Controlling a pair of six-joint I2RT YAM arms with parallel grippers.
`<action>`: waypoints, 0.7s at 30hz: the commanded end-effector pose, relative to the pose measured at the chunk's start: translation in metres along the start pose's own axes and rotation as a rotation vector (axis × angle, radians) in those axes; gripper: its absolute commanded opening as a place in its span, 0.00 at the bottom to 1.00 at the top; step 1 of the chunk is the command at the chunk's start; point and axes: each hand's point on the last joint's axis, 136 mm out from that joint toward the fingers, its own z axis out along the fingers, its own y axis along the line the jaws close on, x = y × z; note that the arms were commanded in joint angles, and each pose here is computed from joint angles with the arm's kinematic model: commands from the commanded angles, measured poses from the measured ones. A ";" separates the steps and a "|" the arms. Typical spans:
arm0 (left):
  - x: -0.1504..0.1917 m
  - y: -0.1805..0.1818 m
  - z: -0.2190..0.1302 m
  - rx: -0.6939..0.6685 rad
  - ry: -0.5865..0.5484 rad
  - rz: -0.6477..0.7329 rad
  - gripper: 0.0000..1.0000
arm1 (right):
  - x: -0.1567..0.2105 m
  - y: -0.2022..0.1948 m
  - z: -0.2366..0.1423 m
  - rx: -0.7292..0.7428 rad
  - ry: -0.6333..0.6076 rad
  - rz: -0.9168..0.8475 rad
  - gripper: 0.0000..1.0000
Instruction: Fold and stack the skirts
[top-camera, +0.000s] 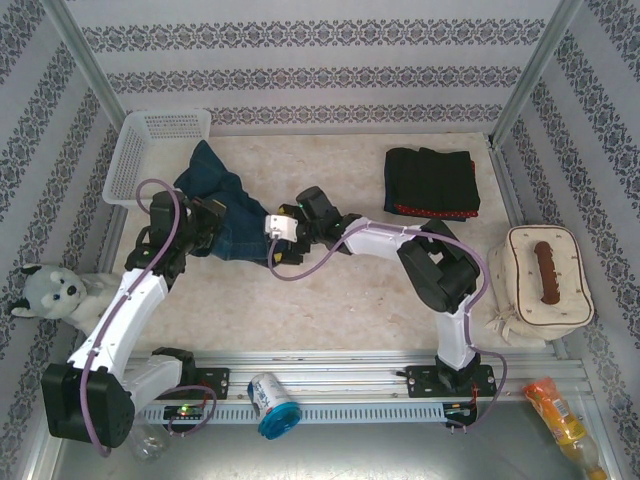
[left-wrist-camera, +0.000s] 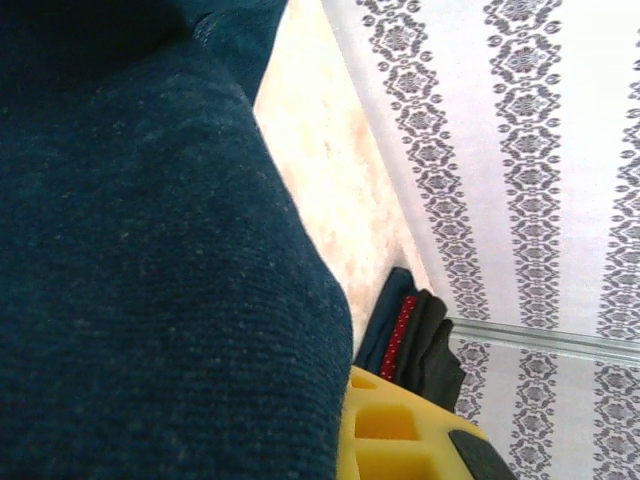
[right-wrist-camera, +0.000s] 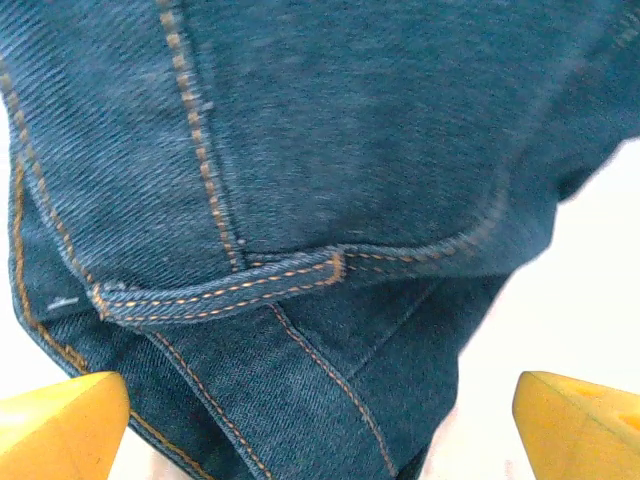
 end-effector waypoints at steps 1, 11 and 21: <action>-0.009 -0.020 -0.012 0.047 -0.022 0.003 0.00 | -0.019 0.022 0.010 -0.044 -0.059 -0.037 0.98; -0.012 -0.022 -0.011 0.052 -0.032 -0.001 0.00 | -0.059 0.036 0.023 0.100 -0.154 0.124 0.98; -0.013 -0.025 -0.018 0.070 -0.042 -0.012 0.00 | -0.053 0.002 0.041 0.480 -0.037 0.152 0.96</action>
